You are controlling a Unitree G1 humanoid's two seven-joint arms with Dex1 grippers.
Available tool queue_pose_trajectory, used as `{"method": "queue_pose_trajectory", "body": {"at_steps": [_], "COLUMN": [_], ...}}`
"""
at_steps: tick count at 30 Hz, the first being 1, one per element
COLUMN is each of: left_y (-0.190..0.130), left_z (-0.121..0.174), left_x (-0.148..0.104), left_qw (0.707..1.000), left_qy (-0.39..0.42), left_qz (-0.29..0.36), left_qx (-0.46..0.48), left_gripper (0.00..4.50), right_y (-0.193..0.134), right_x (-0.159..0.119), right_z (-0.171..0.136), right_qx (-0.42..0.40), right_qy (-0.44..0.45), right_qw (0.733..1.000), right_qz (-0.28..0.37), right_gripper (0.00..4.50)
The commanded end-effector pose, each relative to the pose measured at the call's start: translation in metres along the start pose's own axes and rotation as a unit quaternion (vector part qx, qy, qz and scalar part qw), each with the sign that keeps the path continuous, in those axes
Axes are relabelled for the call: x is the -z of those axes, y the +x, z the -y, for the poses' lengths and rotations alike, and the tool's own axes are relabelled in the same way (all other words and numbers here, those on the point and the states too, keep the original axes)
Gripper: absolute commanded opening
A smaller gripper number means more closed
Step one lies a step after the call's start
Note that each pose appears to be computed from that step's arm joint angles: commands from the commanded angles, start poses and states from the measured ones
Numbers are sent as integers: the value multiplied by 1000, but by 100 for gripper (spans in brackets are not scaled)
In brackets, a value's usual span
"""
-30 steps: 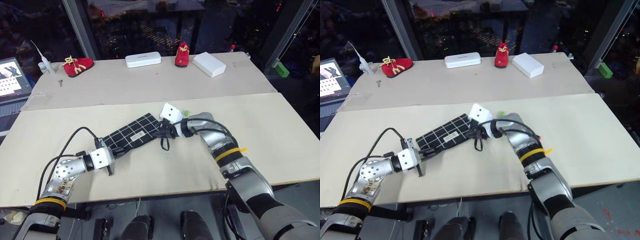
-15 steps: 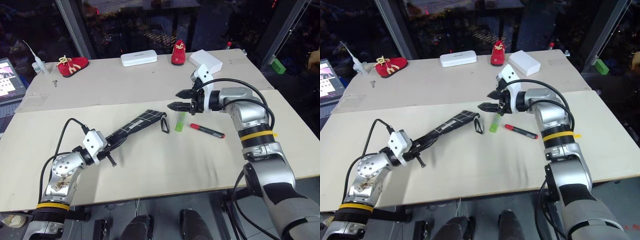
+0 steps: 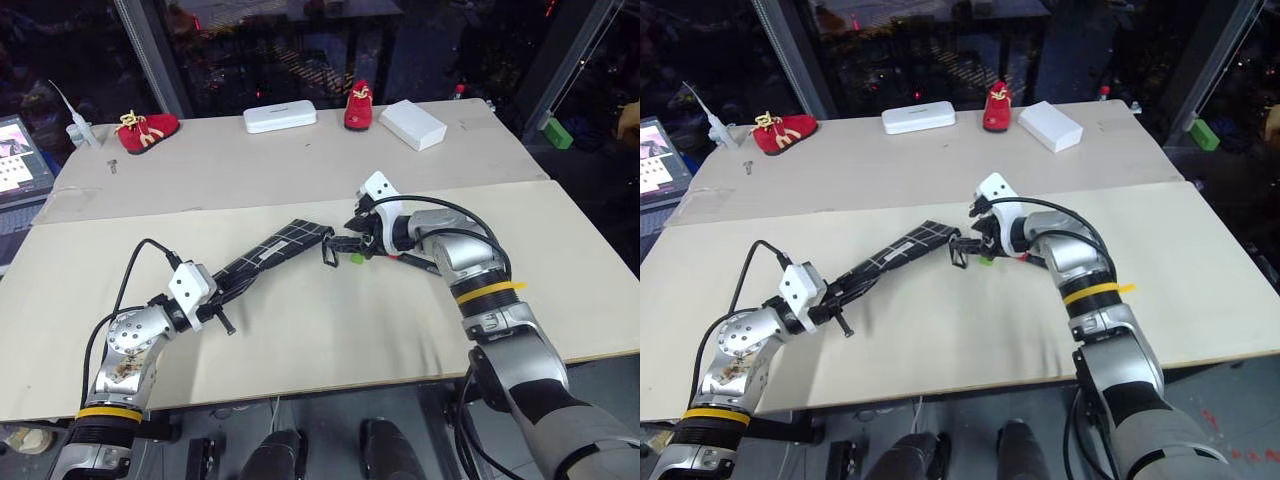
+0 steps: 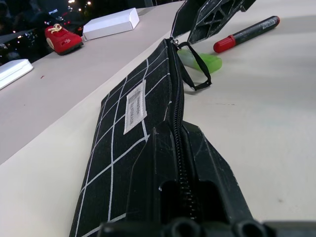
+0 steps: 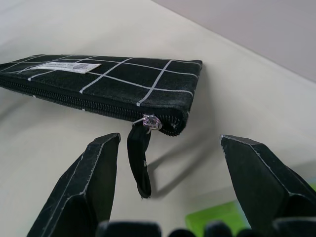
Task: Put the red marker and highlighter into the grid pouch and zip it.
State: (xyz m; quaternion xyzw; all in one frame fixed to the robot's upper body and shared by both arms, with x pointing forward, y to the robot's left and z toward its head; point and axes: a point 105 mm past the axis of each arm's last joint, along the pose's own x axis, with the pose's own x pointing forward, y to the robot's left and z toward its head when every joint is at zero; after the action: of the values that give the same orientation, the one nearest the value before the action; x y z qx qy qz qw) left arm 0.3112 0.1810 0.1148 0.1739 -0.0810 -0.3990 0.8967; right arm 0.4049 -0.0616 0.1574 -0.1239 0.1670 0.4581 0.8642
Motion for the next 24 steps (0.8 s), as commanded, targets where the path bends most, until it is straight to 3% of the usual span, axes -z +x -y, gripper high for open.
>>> {"method": "queue_pose_trajectory", "body": {"at_steps": [1,12,16,22,24], "left_y": [1,4,4,3,3], "left_z": [-6,-5,-6,-9,-8], "left_x": [-10,-9,-10,-12,-11], "left_qw": [1000,999,999,999,999], "left_qy": [11,7,8,6,6], "left_qz": [18,27,28,32,32], "left_qx": [-10,-17,-20,-31,-29], "left_gripper": [0,0,0,0,0], "right_y": [4,11,16,16,16], "right_x": [-7,1,-7,-7,-6], "right_z": [-16,-15,-15,-21,-24], "right_qx": [-27,-17,-15,-42,-52], "right_qy": [-15,-9,-8,-27,-36], "right_qw": [1000,1000,1000,999,998], "right_qz": [5,-4,16,12,8], "right_gripper": [361,361,263,48,9]}}
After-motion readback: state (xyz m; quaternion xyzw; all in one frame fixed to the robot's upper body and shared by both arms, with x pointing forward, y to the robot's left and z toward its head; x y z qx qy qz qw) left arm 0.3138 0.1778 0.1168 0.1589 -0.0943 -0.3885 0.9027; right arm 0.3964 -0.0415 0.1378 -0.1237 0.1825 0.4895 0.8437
